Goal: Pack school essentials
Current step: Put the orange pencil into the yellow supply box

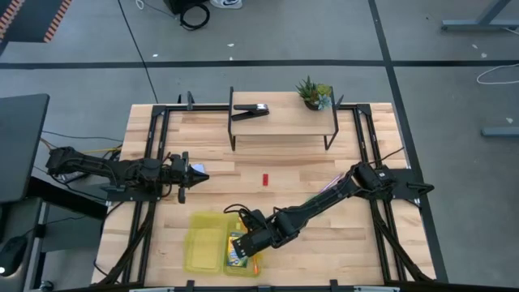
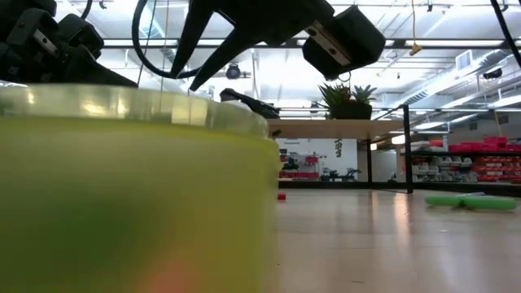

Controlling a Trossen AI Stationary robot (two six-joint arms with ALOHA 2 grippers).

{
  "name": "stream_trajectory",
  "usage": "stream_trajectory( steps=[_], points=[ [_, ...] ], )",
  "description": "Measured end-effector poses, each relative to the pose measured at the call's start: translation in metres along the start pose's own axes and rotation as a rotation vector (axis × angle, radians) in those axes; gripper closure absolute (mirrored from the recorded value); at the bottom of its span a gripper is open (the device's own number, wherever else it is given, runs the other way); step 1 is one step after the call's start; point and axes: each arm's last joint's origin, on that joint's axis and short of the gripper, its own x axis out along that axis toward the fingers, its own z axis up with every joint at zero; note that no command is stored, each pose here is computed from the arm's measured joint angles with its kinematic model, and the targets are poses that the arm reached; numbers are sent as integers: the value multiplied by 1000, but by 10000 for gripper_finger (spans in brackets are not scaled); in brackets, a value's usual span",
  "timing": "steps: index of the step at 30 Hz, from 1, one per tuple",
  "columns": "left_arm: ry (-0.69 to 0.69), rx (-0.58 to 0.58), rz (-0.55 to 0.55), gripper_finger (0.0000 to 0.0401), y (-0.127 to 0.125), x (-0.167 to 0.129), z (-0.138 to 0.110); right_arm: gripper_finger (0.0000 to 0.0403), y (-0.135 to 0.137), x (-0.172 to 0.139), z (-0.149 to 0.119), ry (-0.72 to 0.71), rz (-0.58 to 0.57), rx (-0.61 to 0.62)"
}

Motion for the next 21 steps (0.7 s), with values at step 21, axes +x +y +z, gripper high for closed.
stream_trajectory(
  steps=[21],
  points=[
    [1,0,0,376,0,0,0,349,-15,38,-11,134,-91,2]
  ],
)
